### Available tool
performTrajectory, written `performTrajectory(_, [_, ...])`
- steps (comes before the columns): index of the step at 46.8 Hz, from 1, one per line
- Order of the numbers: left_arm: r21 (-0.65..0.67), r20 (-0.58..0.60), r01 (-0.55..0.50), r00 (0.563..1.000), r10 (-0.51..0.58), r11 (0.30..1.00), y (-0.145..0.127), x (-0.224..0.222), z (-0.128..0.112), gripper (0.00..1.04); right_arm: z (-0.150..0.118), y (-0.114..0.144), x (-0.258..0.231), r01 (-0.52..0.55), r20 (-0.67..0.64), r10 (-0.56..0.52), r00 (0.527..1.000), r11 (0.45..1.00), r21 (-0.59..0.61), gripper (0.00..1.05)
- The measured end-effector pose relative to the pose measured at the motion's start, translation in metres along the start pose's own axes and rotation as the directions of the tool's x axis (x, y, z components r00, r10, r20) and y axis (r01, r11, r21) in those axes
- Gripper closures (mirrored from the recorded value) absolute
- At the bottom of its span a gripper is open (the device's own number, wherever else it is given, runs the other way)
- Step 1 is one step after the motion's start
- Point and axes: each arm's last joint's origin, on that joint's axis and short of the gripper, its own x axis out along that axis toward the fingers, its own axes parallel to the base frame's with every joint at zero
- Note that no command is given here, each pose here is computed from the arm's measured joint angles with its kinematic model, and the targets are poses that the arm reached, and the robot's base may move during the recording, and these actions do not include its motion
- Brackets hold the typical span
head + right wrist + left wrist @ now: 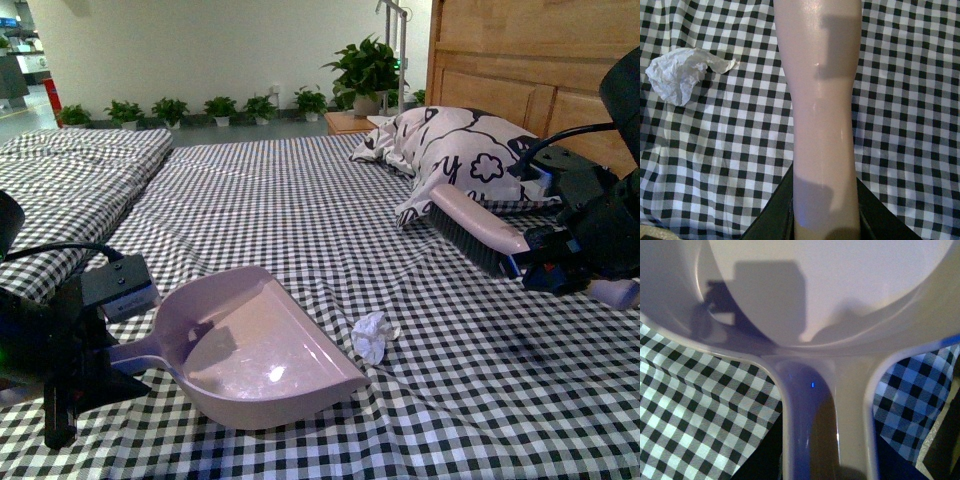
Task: Clean up trash
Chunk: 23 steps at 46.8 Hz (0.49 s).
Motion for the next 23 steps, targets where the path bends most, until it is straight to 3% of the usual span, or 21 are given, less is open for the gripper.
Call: performTrajectory(23, [0.048, -0.027, 0.020, 0.999, -0.019, 0.999, 0.015, 0.029, -0.002, 0.81, -0.007, 0.031, 0.029, -0.019, -0.049, 0.017, 0.999, 0.998, -0.054, 0.86])
